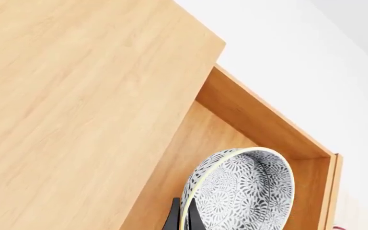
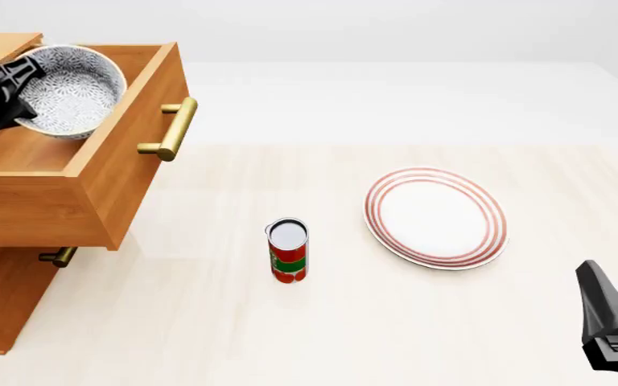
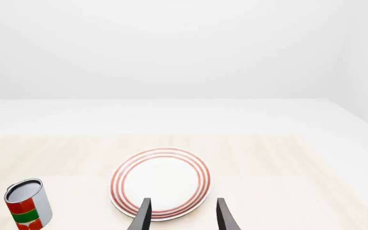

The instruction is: Put the bowl in the top drawer of the cabinet.

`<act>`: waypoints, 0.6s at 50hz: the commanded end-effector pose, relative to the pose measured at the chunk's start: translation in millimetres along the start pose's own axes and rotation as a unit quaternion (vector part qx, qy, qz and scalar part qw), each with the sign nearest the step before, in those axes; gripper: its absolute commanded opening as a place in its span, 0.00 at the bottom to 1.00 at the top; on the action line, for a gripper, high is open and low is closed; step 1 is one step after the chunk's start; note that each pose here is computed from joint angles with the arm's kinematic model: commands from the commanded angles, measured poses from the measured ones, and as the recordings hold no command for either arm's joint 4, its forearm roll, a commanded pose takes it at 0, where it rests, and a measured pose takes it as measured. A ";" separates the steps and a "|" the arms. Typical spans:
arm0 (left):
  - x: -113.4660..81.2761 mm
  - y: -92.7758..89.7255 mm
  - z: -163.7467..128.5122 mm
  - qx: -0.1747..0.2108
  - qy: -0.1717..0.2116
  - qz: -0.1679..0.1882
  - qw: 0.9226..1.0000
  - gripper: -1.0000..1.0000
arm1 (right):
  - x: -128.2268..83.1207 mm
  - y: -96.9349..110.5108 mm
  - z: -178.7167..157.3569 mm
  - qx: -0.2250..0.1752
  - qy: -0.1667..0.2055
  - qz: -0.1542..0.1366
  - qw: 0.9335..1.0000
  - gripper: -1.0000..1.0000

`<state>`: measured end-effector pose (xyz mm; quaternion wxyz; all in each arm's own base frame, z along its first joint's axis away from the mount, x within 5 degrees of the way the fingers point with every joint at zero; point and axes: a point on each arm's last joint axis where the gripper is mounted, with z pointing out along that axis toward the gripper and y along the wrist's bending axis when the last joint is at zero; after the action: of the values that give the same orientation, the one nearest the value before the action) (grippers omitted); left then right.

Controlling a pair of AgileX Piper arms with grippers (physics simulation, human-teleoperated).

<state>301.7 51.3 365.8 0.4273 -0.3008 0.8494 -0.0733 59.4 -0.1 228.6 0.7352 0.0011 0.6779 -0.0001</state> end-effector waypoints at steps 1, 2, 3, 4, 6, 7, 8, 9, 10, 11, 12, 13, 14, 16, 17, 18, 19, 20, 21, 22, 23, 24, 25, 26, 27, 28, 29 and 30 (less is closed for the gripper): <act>0.1 0.6 4.5 0.000 0.001 0.002 1.000 0.00 | 0.0 0.0 0.0 0.000 0.000 0.000 1.000 1.00; 0.2 0.8 4.7 -0.001 0.001 0.002 1.000 0.00 | 0.0 0.0 0.0 0.000 0.000 0.000 1.000 1.00; 0.6 1.1 5.0 -0.001 0.001 0.003 1.000 0.00 | 0.0 0.0 0.0 0.000 0.000 0.000 1.000 1.00; 0.9 1.5 5.1 -0.001 0.001 0.003 1.000 0.00 | 0.0 0.0 0.0 0.000 0.000 0.000 1.000 1.00; 1.3 1.8 5.4 -0.002 0.002 0.003 1.000 0.00 | 0.0 0.0 0.0 0.000 0.000 0.000 1.000 1.00; 1.4 1.8 5.3 -0.002 0.002 0.003 1.000 0.00 | 0.0 0.0 0.0 0.000 0.000 0.000 1.000 1.00; 1.5 1.6 5.0 -0.001 0.002 0.004 1.000 0.00 | 0.0 0.0 0.0 0.000 0.000 0.000 1.000 1.00; 1.6 1.4 4.5 -0.001 0.002 0.004 1.000 0.00 | 0.0 0.0 0.0 0.000 0.000 0.000 1.000 1.00; 1.7 1.4 4.2 -0.001 0.002 0.004 1.000 0.00 | 0.0 0.0 0.0 0.000 0.000 0.000 1.000 1.00; 2.1 1.0 3.7 0.000 0.002 0.004 1.000 0.00 | 0.0 0.0 0.0 0.000 0.000 0.000 1.000 1.00; 2.5 0.8 2.6 0.001 0.002 0.005 1.000 0.00 | 0.0 0.0 0.0 0.000 0.000 0.000 1.000 1.00; 2.8 0.4 1.1 0.002 0.001 0.005 1.000 0.00 | 0.0 0.0 0.0 0.000 0.000 0.000 1.000 1.00; 2.9 0.9 0.5 0.001 0.001 0.004 1.000 0.00 | 0.0 0.0 0.0 0.000 0.000 0.000 1.000 1.00; 3.6 0.5 -0.4 0.003 0.000 0.006 1.000 0.00 | 0.0 0.0 0.0 0.000 0.000 0.000 1.000 1.00; 3.9 0.6 -0.6 0.002 0.001 0.006 1.000 0.00 | 0.0 0.0 0.0 0.000 0.000 0.000 1.000 1.00; 2.4 1.9 -1.4 0.001 -0.002 0.008 1.000 0.00 | 0.0 0.0 0.0 0.000 0.000 0.000 1.000 1.00; 1.6 0.5 -3.0 0.004 -0.004 0.012 1.000 0.00 | 0.0 0.0 0.0 0.000 0.000 0.000 1.000 1.00; 1.0 -1.6 -4.7 0.007 -0.006 0.019 1.000 0.00 | 0.0 0.0 0.0 0.000 0.000 0.000 1.000 1.00; 0.9 -2.4 -5.6 0.008 -0.006 0.022 1.000 0.00 | 0.0 0.0 0.0 0.000 0.000 0.000 1.000 1.00; -3.2 -2.1 -9.7 0.009 -0.014 0.030 0.999 1.00 | 0.0 0.0 0.0 0.000 0.000 0.000 1.000 1.00; -2.7 -4.3 -10.9 0.011 -0.013 0.028 0.999 1.00 | 0.0 0.0 0.0 0.000 0.000 0.000 1.000 1.00; -3.1 -5.2 -12.6 0.013 -0.014 0.028 0.999 1.00 | 0.0 0.0 0.0 0.000 0.000 0.000 1.000 1.00; -3.6 -6.5 -14.5 0.015 -0.016 0.031 0.999 1.00 | 0.0 0.0 0.0 0.000 0.000 0.000 1.000 1.00; -3.1 -8.1 -16.1 0.018 -0.016 0.031 0.999 1.00 | 0.0 0.0 0.0 0.000 0.000 0.000 1.000 1.00; -3.2 -8.7 -16.8 0.018 -0.016 0.032 0.999 1.00 | 0.0 0.0 0.0 0.000 0.000 0.000 1.000 1.00; -3.7 -9.1 -17.6 0.019 -0.017 0.032 0.999 1.00 | 0.0 0.0 0.0 0.000 0.000 0.000 1.000 1.00; -3.7 -9.7 -18.2 0.020 -0.017 0.033 0.999 1.00 | 0.0 0.0 0.0 0.000 0.000 0.000 1.000 1.00; -4.5 -10.4 -20.0 0.021 -0.018 0.033 0.999 1.00 | 0.0 0.0 0.0 0.000 0.000 0.000 1.000 1.00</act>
<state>297.3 47.3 373.6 0.4391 -0.2787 0.8513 -0.0698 59.4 -0.1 228.6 0.7352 0.0011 0.6779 -0.0001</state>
